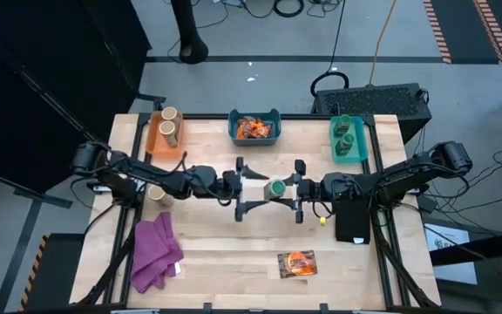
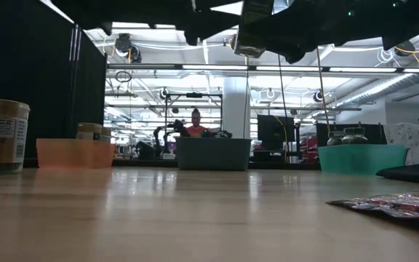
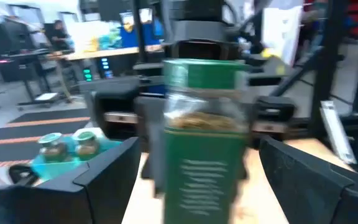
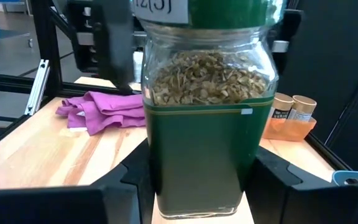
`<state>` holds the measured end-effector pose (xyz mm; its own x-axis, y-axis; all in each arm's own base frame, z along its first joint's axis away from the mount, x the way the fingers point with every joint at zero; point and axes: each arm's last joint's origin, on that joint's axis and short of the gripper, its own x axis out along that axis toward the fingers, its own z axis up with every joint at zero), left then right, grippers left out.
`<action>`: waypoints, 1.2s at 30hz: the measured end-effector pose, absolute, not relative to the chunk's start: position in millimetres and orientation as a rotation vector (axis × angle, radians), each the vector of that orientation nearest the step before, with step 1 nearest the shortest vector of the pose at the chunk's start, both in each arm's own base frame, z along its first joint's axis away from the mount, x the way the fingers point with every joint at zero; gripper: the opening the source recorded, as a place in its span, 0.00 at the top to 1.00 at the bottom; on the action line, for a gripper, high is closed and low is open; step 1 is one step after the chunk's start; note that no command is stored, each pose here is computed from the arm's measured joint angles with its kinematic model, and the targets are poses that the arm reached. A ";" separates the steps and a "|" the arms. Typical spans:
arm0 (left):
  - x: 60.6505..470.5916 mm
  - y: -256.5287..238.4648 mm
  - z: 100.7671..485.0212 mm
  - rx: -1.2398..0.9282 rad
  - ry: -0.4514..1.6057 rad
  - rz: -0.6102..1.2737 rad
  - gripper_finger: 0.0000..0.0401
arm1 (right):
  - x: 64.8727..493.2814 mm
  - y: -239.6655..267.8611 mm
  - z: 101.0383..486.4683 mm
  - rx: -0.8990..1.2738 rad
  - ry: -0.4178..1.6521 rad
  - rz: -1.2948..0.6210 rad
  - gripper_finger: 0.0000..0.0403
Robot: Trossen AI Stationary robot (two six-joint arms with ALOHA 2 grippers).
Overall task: Sort spices by type
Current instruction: Put the green seasoning bottle into the light blue bin
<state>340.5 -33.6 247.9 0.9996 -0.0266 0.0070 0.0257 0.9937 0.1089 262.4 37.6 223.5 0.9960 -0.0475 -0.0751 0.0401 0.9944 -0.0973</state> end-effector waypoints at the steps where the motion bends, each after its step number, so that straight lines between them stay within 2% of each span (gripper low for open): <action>1: 342.6 -32.6 247.5 0.109 -0.007 -0.019 0.17 | 262.4 37.6 223.5 -0.094 0.078 -0.044 0.60; 13: 359.1 -32.1 239.2 0.116 0.016 -0.017 0.19 | 262.4 37.5 222.8 -0.088 0.085 -0.047 0.60; 17: 359.2 -31.4 239.7 0.120 0.013 -0.015 0.29 | 262.5 36.1 221.9 -0.089 0.094 -0.053 0.60; 21: 359.2 -31.1 239.5 0.121 0.017 -0.007 0.43 | 262.6 35.0 221.5 -0.090 0.098 -0.056 0.60; 23: 359.2 -30.9 239.0 0.124 0.022 -0.007 0.49 | 262.6 35.0 220.9 -0.077 0.104 -0.057 0.56; 30: 359.2 -31.0 237.9 0.124 0.033 0.004 0.49 | 262.4 34.9 218.6 -0.062 0.130 -0.058 0.37; 36: 352.0 -30.8 239.8 0.182 0.126 0.101 0.49 | 254.6 31.8 220.2 -0.050 0.190 -0.134 0.30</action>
